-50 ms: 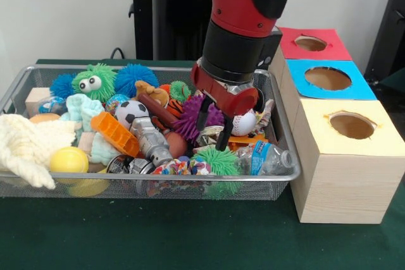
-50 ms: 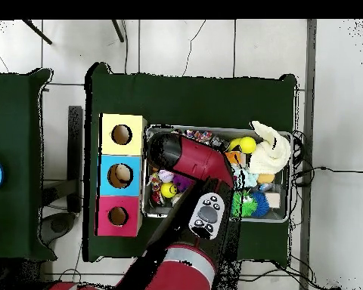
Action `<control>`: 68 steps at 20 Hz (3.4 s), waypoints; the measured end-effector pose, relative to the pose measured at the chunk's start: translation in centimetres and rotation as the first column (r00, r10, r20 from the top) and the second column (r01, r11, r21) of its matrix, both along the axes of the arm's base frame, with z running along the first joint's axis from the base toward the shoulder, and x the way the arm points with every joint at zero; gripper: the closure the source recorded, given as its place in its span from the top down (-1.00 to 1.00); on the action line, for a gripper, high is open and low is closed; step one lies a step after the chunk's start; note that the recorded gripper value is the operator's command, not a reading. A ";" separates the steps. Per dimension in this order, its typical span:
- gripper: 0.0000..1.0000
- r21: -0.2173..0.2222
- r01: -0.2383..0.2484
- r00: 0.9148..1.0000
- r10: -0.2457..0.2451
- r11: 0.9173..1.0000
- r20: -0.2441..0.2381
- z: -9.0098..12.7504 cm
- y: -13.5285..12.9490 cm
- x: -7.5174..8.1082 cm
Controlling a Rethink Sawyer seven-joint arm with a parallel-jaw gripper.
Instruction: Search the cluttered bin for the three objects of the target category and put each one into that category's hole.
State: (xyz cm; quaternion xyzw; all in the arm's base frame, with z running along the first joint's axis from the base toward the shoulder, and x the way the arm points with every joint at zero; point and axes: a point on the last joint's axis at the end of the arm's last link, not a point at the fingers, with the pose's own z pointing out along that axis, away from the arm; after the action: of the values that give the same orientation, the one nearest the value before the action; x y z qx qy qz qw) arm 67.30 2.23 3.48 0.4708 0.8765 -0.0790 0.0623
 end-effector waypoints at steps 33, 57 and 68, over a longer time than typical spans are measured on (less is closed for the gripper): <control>1.00 -0.005 0.030 0.999 -0.030 1.000 -0.010 -2.0 -2.9 0.6; 1.00 0.031 0.072 0.997 -0.071 0.997 -0.022 -4.7 -2.7 1.0; 1.00 0.057 0.070 0.997 -0.068 0.996 -0.041 -3.3 -0.8 1.2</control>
State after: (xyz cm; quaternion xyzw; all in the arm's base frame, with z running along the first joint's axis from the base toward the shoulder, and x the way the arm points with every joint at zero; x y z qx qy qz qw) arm 68.54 1.48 0.18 0.5008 0.8627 -0.0645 0.0286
